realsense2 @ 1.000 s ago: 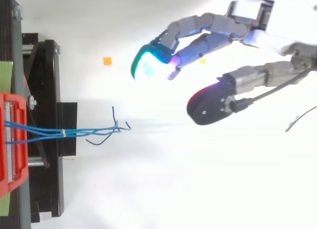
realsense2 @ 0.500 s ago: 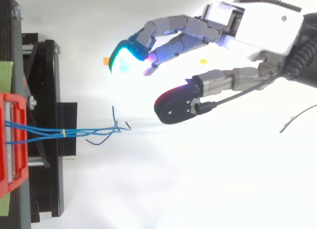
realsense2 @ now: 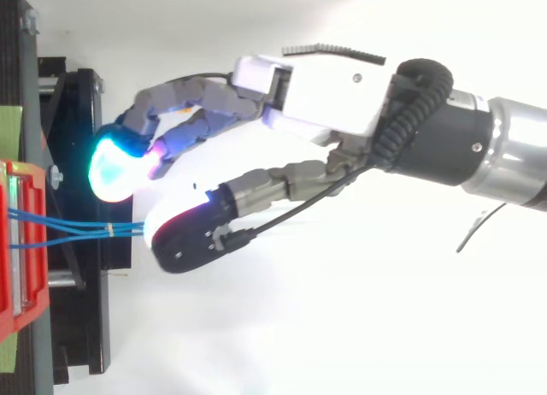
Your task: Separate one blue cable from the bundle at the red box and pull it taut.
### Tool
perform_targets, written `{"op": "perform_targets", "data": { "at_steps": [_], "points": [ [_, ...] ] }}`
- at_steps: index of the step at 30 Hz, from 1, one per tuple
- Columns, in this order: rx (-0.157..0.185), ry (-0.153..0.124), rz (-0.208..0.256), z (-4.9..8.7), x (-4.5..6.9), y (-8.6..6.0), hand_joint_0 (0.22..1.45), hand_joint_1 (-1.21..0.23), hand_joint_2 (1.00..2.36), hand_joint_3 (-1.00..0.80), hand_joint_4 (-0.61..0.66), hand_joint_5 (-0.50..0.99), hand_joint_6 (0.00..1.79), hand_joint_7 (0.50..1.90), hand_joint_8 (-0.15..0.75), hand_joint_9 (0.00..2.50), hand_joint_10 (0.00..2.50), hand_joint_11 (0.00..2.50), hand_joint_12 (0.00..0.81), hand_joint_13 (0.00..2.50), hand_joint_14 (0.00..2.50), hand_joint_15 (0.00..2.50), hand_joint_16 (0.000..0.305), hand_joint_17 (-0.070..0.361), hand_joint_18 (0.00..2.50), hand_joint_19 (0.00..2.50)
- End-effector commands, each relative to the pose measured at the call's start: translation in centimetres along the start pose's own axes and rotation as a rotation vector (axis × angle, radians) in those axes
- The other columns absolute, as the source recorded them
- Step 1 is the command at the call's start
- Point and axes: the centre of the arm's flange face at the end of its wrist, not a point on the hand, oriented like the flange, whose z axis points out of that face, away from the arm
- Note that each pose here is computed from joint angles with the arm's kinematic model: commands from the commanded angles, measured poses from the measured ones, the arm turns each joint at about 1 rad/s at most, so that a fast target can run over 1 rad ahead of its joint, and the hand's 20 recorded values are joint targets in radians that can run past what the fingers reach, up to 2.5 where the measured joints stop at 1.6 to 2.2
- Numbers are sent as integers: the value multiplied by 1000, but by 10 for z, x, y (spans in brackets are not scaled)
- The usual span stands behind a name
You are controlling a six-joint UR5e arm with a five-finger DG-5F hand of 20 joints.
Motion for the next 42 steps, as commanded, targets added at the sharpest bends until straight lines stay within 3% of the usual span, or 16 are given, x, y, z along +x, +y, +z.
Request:
{"op": "perform_targets", "data": {
  "at_steps": [1, 7, 11, 12, 16, 19, 25, 34, 42],
  "points": [
    [0, 15, 13, 13, 11, -16, 527, -649, 1000, -500, 191, -217, 503, 1045, 279, 589, 17, 552, 367, 582, 18, 437, 49, 109, 416, 582],
    [-46, 27, 45, 16, 19, -10, 524, -696, 1000, -500, 194, -210, 502, 1119, 282, 602, 17, 584, 370, 602, 17, 458, 49, 111, 425, 589],
    [-46, 59, 112, 15, 21, -12, 526, -697, 1000, -500, 184, -204, 501, 1157, 283, 617, 15, 613, 368, 611, 18, 477, 49, 111, 434, 599],
    [-43, 75, 155, 13, 23, -16, 528, -693, 1000, -500, 183, -202, 501, 1164, 283, 628, 18, 631, 371, 619, 19, 479, 49, 111, 436, 607],
    [-34, 85, 188, 11, 23, -20, 531, -665, 1000, -500, 177, -194, 501, 1181, 284, 662, 18, 642, 372, 632, 20, 489, 49, 110, 442, 615],
    [-38, 95, 191, 11, 23, -20, 534, -637, 1000, -500, 171, -186, 500, 1205, 284, 691, 16, 659, 370, 638, 18, 494, 49, 110, 447, 618],
    [-78, 121, 206, 15, 22, -16, 559, -555, 1001, -500, 153, -178, 514, 1228, 287, 740, 19, 689, 364, 661, 19, 512, 48, 107, 459, 629],
    [-87, 150, 227, 15, 19, -17, 600, -559, 1009, -386, 137, -183, 570, 1168, 283, 774, 20, 717, 360, 691, 20, 530, 47, 105, 477, 650],
    [-99, 151, 229, 17, 13, -16, 596, -577, 1007, -404, 138, -185, 583, 1155, 287, 781, 20, 731, 358, 701, 22, 542, 47, 106, 489, 657]
  ]
}}
